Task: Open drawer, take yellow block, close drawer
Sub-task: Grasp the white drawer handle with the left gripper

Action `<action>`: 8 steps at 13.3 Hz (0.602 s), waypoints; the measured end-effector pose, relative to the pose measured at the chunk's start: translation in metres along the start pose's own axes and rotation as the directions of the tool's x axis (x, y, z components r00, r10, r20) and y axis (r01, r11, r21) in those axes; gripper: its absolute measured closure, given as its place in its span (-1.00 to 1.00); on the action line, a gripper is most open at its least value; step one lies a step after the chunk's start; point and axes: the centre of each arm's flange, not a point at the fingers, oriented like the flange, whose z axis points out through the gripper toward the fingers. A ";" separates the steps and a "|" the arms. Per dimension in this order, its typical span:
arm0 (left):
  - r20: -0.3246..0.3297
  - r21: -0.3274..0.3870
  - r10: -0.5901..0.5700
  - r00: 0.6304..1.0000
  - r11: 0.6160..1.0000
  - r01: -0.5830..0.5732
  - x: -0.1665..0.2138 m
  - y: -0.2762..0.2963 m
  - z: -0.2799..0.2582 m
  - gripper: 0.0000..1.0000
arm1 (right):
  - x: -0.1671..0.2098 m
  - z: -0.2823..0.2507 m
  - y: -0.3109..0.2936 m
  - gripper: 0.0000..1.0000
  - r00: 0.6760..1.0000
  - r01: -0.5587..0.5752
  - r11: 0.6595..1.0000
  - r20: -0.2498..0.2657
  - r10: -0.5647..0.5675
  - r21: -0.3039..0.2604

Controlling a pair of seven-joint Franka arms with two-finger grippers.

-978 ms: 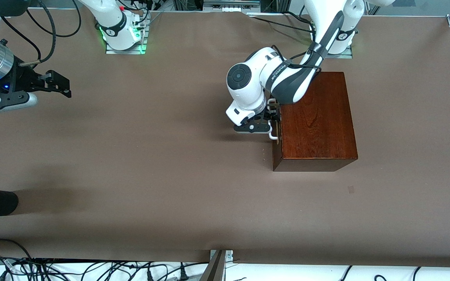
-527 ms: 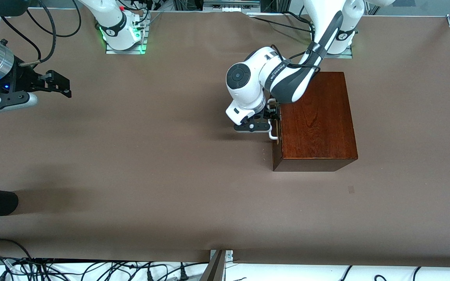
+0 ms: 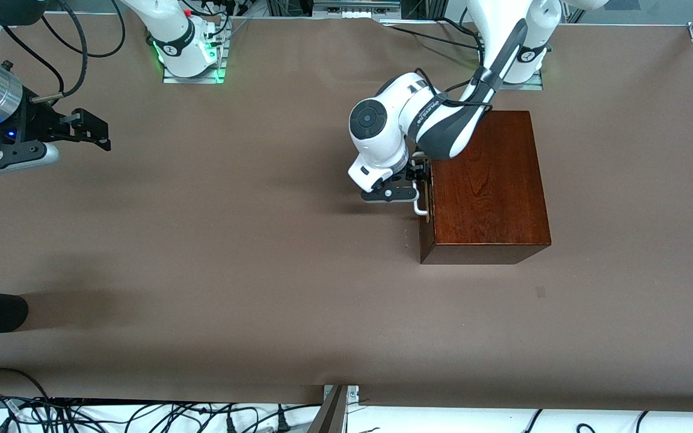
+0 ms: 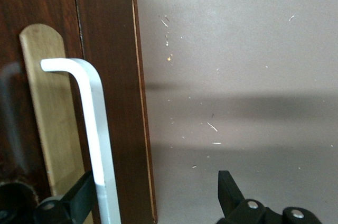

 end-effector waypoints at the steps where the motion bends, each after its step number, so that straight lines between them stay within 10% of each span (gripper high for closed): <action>1: -0.001 -0.007 -0.003 1.000 1.000 0.003 0.000 0.001 0.000 -1.00 | 0.000 0.000 0.000 -1.00 1.000 0.000 1.000 0.000 0.000 0.000; 8: -0.003 -0.011 -0.008 1.000 1.000 0.008 0.000 0.001 0.003 -1.00 | 0.003 0.005 0.000 -1.00 1.000 0.000 1.000 0.008 0.000 0.001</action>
